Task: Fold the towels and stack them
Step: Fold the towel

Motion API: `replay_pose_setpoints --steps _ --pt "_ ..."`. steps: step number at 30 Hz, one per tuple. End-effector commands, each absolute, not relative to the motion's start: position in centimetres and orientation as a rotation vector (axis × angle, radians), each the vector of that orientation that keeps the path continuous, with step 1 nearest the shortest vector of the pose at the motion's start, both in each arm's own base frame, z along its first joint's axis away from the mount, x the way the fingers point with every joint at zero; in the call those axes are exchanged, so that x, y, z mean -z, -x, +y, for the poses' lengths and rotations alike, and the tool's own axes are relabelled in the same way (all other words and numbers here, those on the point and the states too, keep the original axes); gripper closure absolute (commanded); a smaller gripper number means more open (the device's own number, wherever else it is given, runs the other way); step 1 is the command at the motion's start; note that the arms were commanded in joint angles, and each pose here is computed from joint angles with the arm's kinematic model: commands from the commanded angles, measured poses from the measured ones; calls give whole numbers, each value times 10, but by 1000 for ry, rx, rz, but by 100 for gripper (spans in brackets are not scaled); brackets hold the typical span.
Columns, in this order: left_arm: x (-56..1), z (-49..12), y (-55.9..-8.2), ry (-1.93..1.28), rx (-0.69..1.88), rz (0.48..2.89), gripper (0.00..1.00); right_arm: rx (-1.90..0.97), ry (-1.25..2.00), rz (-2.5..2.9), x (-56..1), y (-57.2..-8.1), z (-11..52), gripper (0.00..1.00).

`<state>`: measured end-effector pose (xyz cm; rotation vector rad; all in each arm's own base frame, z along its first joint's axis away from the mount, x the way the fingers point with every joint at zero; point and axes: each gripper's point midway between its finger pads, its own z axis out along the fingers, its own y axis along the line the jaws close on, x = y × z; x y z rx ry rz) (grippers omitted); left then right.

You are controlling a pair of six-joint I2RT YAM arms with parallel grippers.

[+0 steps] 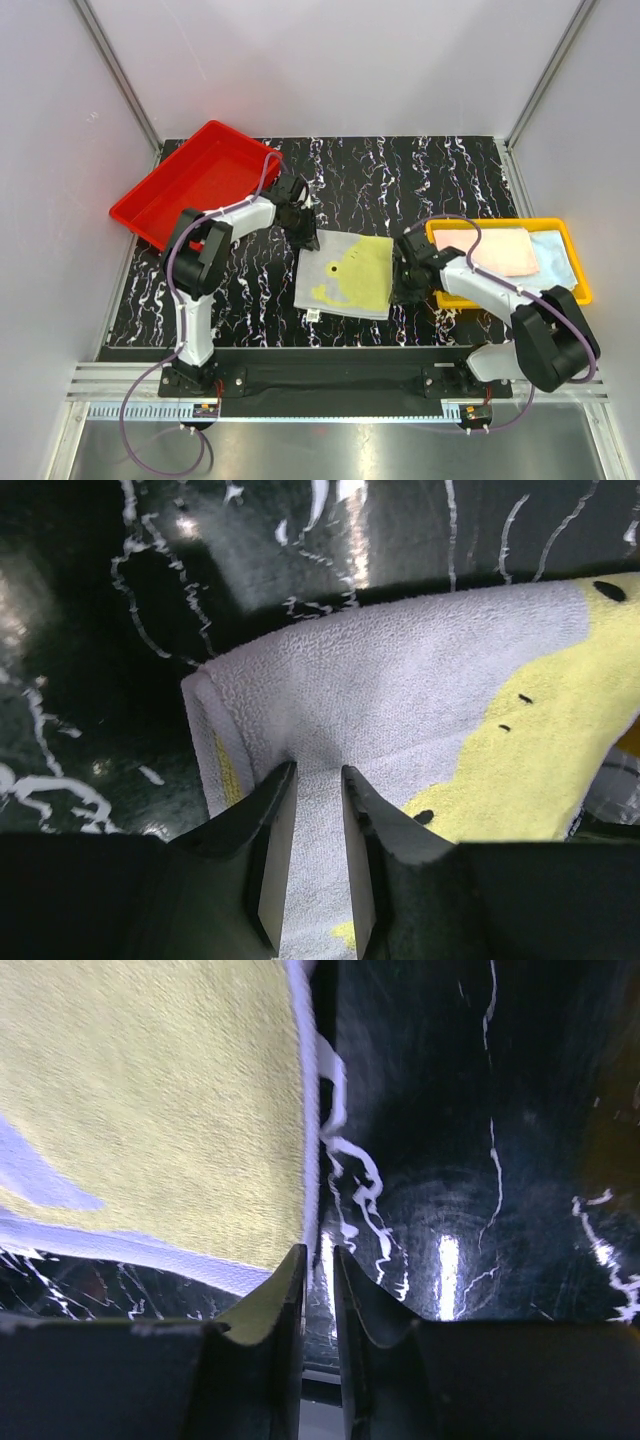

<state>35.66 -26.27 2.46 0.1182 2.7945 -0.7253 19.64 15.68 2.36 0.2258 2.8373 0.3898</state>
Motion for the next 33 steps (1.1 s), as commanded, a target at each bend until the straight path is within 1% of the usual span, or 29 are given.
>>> replay_pose_setpoints --steps 1,4,8,9,12,16,22,24,28,29,33 --pt "-32 -240 -355 -47 540 2804 69 -365 -96 2712 -60 -242 169 76" --pt "-22 -235 -338 19 546 2832 69 -346 -25 2629 -79 -280 181 76" --pt "-17 -238 -322 85 628 2835 69 -318 45 2603 -81 -321 196 78" --pt "-24 -241 -324 77 659 2803 69 -299 46 2610 -74 -332 200 79" --pt "-32 -238 -329 71 629 2775 69 -288 79 2595 -61 -357 208 85" --pt "-30 -231 -334 70 567 2787 69 -237 35 2606 -41 -378 197 87" --pt "-25 -220 -335 125 521 2798 69 -183 28 2658 -15 -377 182 89" --pt "-33 -225 -337 113 568 2787 69 -244 47 2644 -25 -374 188 88" --pt "-73 -242 -357 35 677 2690 68 -300 71 2611 -52 -376 195 87" --pt "-77 -244 -358 23 685 2688 67 -308 75 2592 -61 -383 198 87" --pt "-86 -241 -369 4 667 2676 67 -301 84 2585 -68 -392 197 88"
